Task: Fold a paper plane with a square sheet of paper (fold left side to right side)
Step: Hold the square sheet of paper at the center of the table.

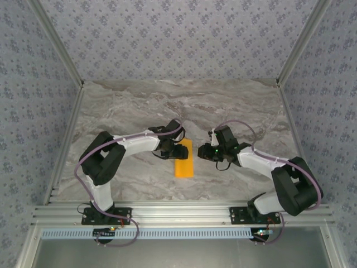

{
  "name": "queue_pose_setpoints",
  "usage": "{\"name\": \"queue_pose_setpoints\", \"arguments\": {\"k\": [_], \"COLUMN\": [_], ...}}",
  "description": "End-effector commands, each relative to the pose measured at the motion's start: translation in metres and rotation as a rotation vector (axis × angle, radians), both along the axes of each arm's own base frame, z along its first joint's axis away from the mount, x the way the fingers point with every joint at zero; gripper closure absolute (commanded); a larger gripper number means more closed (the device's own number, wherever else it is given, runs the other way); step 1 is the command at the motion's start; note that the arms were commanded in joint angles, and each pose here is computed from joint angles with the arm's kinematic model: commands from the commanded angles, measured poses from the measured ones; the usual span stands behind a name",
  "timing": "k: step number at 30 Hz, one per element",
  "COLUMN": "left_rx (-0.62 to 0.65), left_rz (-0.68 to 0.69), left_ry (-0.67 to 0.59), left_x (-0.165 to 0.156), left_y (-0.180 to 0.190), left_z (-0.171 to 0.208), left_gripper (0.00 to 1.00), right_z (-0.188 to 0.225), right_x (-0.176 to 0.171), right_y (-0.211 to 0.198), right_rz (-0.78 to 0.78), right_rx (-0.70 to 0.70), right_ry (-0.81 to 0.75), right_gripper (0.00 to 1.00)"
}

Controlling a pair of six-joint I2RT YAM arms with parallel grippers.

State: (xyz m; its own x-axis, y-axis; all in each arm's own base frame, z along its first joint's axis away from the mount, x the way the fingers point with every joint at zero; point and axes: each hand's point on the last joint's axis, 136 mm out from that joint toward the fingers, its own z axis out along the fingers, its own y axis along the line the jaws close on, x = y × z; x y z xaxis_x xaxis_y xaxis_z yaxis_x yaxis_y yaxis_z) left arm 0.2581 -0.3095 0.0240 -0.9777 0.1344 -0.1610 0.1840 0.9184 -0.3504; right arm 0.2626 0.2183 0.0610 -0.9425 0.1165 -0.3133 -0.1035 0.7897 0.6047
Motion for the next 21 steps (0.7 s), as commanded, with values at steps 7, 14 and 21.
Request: {"name": "queue_pose_setpoints", "arguments": {"k": [7, 14, 21], "left_rx": [0.079, 0.079, 0.081], "left_rz": [-0.023, -0.022, -0.024], "left_ry": [0.049, 0.046, 0.046], "left_x": [-0.013, -0.012, -0.012], "left_y": [0.008, 0.008, 0.008], "left_z": [-0.035, -0.034, -0.034], "left_gripper": [0.37, 0.37, 0.37], "right_z": [-0.006, -0.014, -0.017], "right_x": [-0.001, -0.005, -0.005], "right_y": [0.013, 0.022, 0.032], "right_rz": [0.012, 0.032, 0.050], "right_rx": [0.039, 0.050, 0.064], "right_ry": [0.038, 0.062, 0.079], "right_gripper": [0.98, 1.00, 1.00]}}
